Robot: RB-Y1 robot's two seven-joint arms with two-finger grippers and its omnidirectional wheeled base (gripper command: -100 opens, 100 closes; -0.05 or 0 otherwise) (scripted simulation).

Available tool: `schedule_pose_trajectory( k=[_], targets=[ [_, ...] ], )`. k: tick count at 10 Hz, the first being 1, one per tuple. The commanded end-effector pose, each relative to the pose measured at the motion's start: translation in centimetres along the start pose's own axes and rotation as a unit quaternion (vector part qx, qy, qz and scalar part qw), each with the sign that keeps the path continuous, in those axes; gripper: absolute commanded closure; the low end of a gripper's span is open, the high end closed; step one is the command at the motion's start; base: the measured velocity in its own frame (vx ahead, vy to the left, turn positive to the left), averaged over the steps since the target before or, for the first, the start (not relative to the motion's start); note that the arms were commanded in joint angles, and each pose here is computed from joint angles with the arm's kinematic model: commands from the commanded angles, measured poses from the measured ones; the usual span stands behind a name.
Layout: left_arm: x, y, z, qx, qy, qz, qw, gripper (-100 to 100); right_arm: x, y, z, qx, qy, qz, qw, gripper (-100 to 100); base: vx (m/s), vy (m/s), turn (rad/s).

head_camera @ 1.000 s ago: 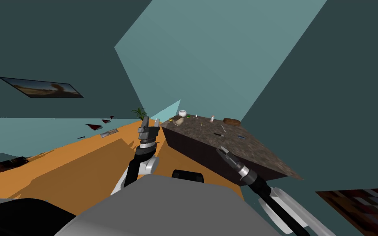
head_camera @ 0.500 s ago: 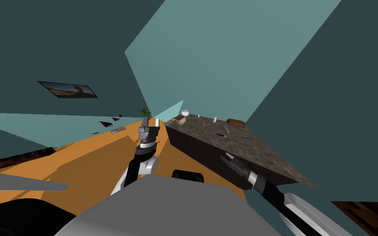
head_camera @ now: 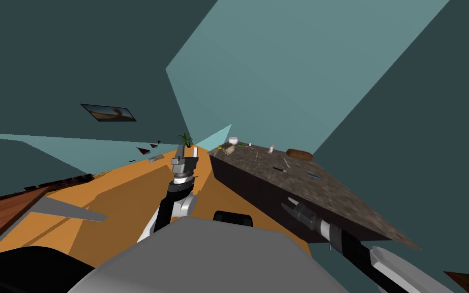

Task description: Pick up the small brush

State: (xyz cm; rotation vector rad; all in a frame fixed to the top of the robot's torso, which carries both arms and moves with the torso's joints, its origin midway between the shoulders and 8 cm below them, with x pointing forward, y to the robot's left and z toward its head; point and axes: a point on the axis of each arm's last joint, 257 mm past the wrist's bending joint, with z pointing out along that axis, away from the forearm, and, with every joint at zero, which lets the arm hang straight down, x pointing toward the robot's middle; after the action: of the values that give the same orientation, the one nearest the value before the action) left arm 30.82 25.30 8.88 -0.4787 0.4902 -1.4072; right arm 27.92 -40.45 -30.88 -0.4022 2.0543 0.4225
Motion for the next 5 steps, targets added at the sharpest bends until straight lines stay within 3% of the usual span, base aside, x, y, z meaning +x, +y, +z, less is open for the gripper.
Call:
schedule_pose_trajectory(
  k=[1,2,3,4,5],
  targets=[
    [0.0,0.0,0.0,0.000,0.000,0.000,1.0000,0,2.4,-1.7,-1.5,0.010,0.046,-0.024,0.9986,-100,-0.005,0.039,0.177],
    [0.0,0.0,0.0,0.000,0.000,0.000,1.0000,0,2.9,-2.5,-1.9,0.017,0.054,-0.024,0.9981,-100,-0.005,0.028,0.082],
    [0.0,0.0,0.0,0.000,0.000,0.000,1.0000,0,5.0,-4.3,-3.7,0.030,0.094,-0.041,0.9943,-100,-0.008,0.044,0.127],
    [0.0,0.0,0.0,0.000,0.000,0.000,1.0000,0,4.9,-4.5,-3.7,0.029,0.096,-0.043,0.9940,-100,-0.007,0.035,0.072],
    [0.0,0.0,0.0,0.000,0.000,0.000,1.0000,0,6.2,-5.6,-5.1,0.032,0.130,-0.064,0.9890,-100,-0.004,0.043,0.197]
  ],
)
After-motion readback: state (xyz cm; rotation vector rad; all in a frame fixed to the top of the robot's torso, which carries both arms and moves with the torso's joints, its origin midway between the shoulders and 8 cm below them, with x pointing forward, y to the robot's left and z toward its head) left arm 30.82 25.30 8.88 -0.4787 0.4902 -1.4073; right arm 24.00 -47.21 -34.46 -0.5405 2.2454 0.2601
